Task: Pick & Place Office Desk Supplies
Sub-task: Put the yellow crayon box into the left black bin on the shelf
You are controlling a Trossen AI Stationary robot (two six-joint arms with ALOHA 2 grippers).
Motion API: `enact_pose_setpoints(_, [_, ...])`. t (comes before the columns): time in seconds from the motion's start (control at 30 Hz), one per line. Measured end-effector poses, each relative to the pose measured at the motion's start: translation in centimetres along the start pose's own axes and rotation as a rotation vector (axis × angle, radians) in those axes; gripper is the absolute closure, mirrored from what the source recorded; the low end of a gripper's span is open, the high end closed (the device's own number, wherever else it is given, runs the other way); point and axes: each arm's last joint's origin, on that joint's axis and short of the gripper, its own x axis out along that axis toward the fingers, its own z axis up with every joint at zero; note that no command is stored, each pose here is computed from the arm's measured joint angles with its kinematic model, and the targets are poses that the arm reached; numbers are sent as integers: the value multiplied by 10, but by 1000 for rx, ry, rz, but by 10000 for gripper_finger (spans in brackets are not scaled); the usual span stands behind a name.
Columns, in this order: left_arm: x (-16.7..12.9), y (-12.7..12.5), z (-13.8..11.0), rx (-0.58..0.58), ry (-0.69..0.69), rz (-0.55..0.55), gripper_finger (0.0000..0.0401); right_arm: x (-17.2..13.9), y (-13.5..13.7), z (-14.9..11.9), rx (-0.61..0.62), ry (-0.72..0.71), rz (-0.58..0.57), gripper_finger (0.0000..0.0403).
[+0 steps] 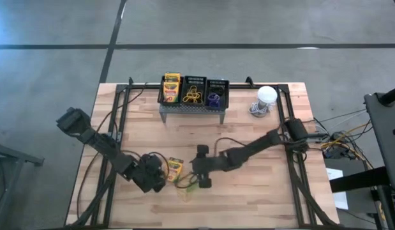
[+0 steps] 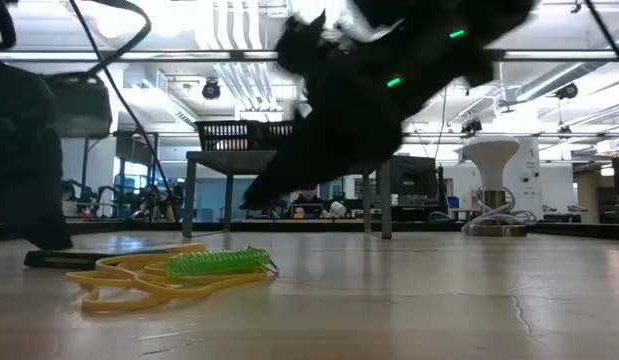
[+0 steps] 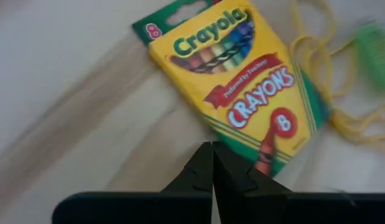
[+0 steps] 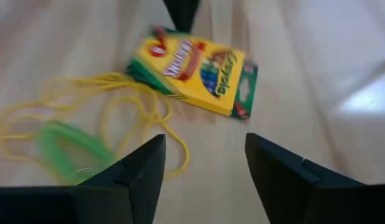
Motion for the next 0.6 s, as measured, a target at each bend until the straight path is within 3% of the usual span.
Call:
enact_pose_setpoints(0.13, [13, 4, -6, -37, -93, -155, 398, 22, -10, 3, -2, 177, 64, 169])
enact_pose_setpoints(0.23, [24, 7, -7, -46, -153, -210, 398, 33, -16, 7, 18, 254, 62, 168])
enact_pose_setpoints(0.6, [41, -6, 2, 52, -249, -170, 398, 31, -28, 16, 54, 318, 41, 179])
